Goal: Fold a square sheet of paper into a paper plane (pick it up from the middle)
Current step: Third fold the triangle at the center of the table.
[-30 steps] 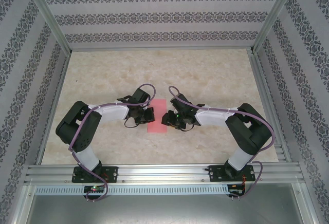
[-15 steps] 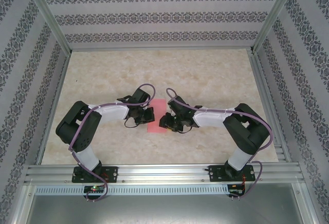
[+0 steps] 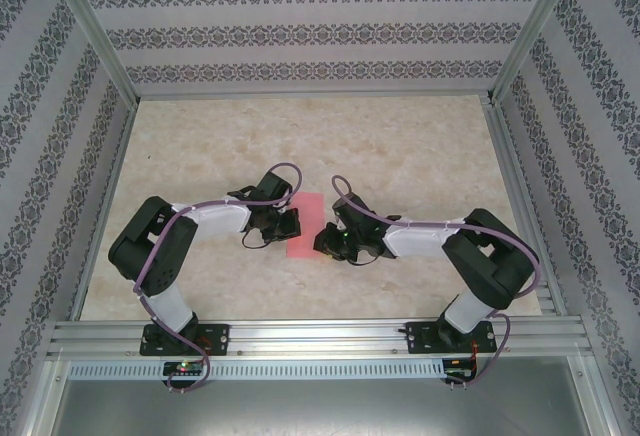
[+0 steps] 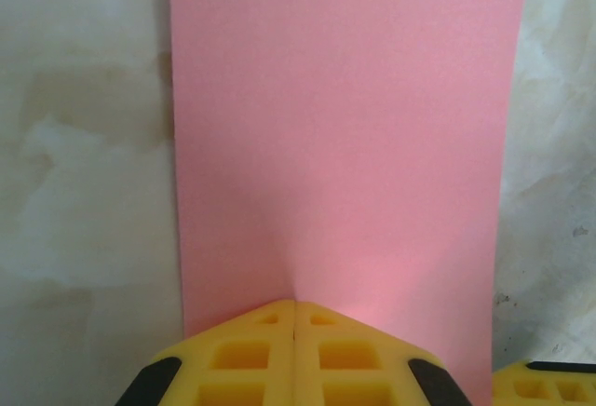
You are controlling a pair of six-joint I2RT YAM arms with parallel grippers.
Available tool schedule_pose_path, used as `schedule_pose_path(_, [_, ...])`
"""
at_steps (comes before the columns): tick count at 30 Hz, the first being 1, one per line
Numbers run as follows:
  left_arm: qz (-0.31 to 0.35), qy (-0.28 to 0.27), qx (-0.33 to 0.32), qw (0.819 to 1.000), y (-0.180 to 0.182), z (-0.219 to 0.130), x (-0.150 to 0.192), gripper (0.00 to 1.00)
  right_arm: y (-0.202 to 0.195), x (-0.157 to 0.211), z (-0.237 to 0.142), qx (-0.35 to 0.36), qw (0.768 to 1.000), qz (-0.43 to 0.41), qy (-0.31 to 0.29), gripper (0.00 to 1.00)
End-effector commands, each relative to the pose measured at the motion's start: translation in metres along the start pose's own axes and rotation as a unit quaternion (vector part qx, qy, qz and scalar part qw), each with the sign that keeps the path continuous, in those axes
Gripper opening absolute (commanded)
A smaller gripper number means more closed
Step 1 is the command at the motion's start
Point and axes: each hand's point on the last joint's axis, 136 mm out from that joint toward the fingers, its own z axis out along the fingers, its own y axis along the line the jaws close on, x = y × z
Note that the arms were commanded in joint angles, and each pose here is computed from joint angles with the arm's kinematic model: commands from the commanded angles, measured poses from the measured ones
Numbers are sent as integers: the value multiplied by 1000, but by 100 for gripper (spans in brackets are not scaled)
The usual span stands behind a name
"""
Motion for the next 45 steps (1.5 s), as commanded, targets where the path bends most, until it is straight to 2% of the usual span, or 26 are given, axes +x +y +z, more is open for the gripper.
schedule_pose_path(1, [-14, 13, -35, 999, 22, 5, 13, 3, 7, -10, -7, -15, 999, 8, -36, 15])
schedule_pose_path(7, [-3, 5, 8, 1000, 1, -5, 8, 4, 2, -12, -6, -6, 999, 18, -40, 0])
schedule_pose_path(12, [22, -30, 58, 998, -30, -29, -9, 8, -12, -2, -11, 31, 999, 12, -17, 0])
schedule_pose_path(15, [32, -40, 65, 997, -39, -34, -19, 9, -19, 9, -16, 50, 999, 4, 6, 0])
schedule_pose_path(19, [31, -35, 42, 998, -31, -23, -22, 9, -22, 16, -22, 57, 998, 1, 16, 0])
schedule_pose_path(29, [25, -21, -32, 999, 5, -3, -21, 7, -1, 4, -18, 36, 999, -3, 5, 0])
schedule_pose_path(45, [31, 1, -19, 999, 5, 5, -14, 5, 52, -21, 1, -27, 999, -29, -13, 1])
